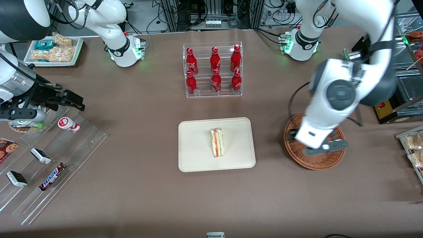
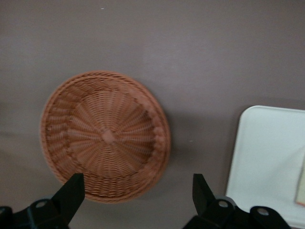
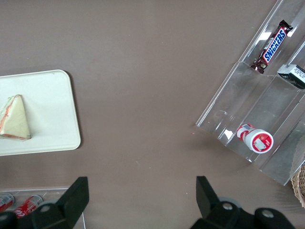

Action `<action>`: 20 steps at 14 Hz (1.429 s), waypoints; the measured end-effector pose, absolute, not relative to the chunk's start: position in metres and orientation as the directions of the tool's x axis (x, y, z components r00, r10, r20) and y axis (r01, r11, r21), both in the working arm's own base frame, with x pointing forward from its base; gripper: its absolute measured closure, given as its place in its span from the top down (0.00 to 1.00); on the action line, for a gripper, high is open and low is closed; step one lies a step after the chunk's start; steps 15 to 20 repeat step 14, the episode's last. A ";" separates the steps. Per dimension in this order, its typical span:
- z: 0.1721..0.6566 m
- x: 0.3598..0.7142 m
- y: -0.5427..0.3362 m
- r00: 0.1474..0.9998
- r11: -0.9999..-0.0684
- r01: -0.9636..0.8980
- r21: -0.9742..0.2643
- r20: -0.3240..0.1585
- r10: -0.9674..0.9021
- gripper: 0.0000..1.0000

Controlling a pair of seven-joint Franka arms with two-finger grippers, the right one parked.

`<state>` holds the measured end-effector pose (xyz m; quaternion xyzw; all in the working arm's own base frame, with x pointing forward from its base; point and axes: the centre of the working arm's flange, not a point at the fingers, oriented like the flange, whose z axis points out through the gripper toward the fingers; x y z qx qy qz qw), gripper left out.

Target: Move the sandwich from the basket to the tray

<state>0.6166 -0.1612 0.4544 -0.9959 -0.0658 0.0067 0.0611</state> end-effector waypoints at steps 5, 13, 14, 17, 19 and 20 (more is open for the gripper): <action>0.501 0.577 -0.076 0.994 -0.991 -0.088 -0.102 -0.072 -0.081 1.00; 0.607 0.549 -0.035 0.977 -0.977 -0.209 -0.052 0.033 -0.211 1.00; 0.613 0.549 -0.036 0.977 -0.978 -0.206 -0.039 0.043 -0.207 1.00; 0.613 0.549 -0.036 0.977 -0.978 -0.206 -0.039 0.043 -0.207 1.00; 0.613 0.549 -0.036 0.977 -0.978 -0.206 -0.039 0.043 -0.207 1.00; 0.613 0.549 -0.036 0.977 -0.978 -0.206 -0.039 0.043 -0.207 1.00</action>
